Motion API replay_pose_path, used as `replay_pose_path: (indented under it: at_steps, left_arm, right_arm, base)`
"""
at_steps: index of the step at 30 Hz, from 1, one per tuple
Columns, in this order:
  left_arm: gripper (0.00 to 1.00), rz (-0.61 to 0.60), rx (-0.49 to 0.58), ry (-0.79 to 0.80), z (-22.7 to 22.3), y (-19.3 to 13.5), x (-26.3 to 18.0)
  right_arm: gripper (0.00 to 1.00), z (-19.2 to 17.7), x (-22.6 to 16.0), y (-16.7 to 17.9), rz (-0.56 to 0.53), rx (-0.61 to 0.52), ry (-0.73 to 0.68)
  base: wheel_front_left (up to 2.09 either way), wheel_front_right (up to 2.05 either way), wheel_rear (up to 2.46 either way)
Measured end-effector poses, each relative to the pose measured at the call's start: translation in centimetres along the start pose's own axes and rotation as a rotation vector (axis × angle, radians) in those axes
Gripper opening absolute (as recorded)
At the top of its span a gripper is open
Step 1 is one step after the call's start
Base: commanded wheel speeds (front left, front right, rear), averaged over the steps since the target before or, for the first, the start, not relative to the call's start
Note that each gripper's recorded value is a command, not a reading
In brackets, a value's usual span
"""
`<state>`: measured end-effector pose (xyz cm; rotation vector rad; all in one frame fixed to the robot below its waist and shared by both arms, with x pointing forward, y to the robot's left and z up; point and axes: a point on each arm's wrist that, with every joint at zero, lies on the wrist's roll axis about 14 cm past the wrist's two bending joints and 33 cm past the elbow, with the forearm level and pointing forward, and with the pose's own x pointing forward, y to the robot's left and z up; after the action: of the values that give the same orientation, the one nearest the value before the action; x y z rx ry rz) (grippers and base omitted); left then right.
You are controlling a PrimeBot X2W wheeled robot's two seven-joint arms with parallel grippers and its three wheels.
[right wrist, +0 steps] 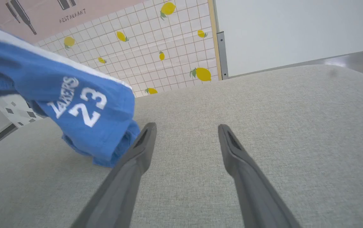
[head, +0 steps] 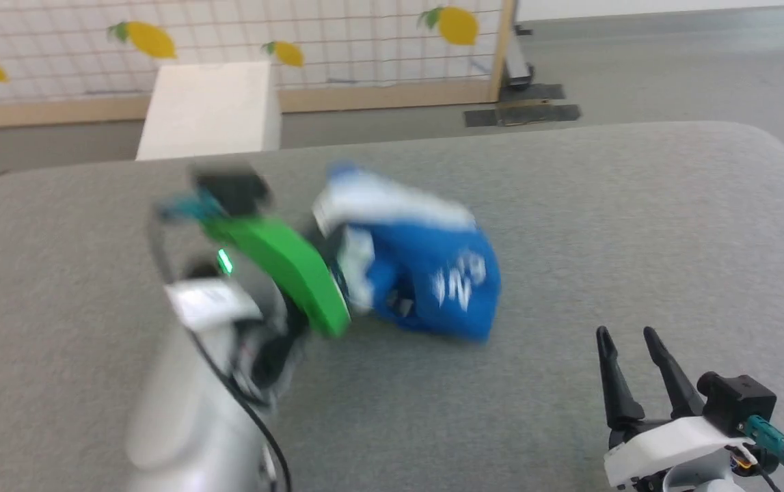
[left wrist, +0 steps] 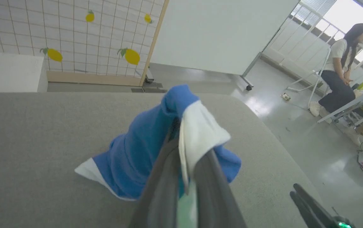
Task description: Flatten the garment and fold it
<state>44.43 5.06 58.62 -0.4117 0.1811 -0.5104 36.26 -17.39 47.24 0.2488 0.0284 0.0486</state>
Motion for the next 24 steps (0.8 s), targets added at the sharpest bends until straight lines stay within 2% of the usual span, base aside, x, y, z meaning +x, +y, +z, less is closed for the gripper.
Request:
replay_pose_path:
  at_steps: [3, 4, 6, 8, 10, 11, 12, 13, 18, 21, 24]
  left_arm:
    - [0.00, 0.013, -0.012, 0.216, -7.8, -0.1, -0.3]
    - [0.00, 0.026, 0.021, 0.407, -13.5, -0.1, -1.6]
    - [0.00, 0.044, 0.076, 0.577, -18.0, 0.5, -3.5]
    - [0.00, 0.069, 0.070, 0.667, -20.5, 1.2, -5.1]
    - [0.00, 0.082, 0.037, 0.677, -21.0, 1.4, -5.6]
    - [0.00, 0.089, 0.014, 0.645, -20.5, 1.5, -5.4]
    - [0.20, 0.097, -0.012, 0.599, -19.6, 1.6, -5.1]
    - [1.00, 0.102, -0.029, 0.557, -18.7, 1.7, -4.7]
    - [1.00, 0.133, -0.112, 0.192, -9.4, 2.7, -2.7]
    - [1.00, 0.179, -0.085, -0.012, -3.9, 4.1, -3.3]
    - [1.00, 0.257, 0.004, -0.187, 0.4, 6.5, -5.6]
  right_arm:
    - [1.00, 0.4, -0.8, -1.0, -0.032, 0.008, -0.014]
    - [1.00, 0.6, -1.2, -1.4, -0.048, 0.008, -0.021]
    - [1.00, 0.7, -1.5, -1.7, -0.057, 0.015, -0.025]
    - [1.00, 0.7, -1.6, -1.7, -0.060, 0.018, -0.028]
    - [1.00, 0.7, -1.6, -1.6, -0.057, 0.023, -0.029]
    - [1.00, 0.7, -1.5, -1.5, -0.054, 0.023, -0.028]
    - [1.00, 0.6, -1.4, -1.3, -0.048, 0.023, -0.026]
    - [1.00, 0.5, -1.3, -1.1, -0.040, 0.023, -0.024]
    - [1.00, 0.6, -0.7, 0.0, -0.003, 0.023, -0.025]
    - [1.00, 0.7, -0.4, 0.7, 0.016, 0.023, -0.028]
    - [1.00, 0.9, -0.3, 1.1, 0.031, 0.022, -0.035]
  base:
    - [0.00, 0.00, 0.00]
    - [0.00, 0.00, 0.00]
    - [0.00, 0.00, 0.00]
    - [0.00, 0.00, 0.00]
    - [0.00, 0.00, 0.00]
    - [0.00, 0.00, 0.00]
    - [0.00, 0.00, 0.00]
    - [0.00, 0.00, 0.00]
    - [0.00, 0.00, 0.00]
    - [0.00, 0.00, 0.00]
    - [0.00, 0.00, 0.00]
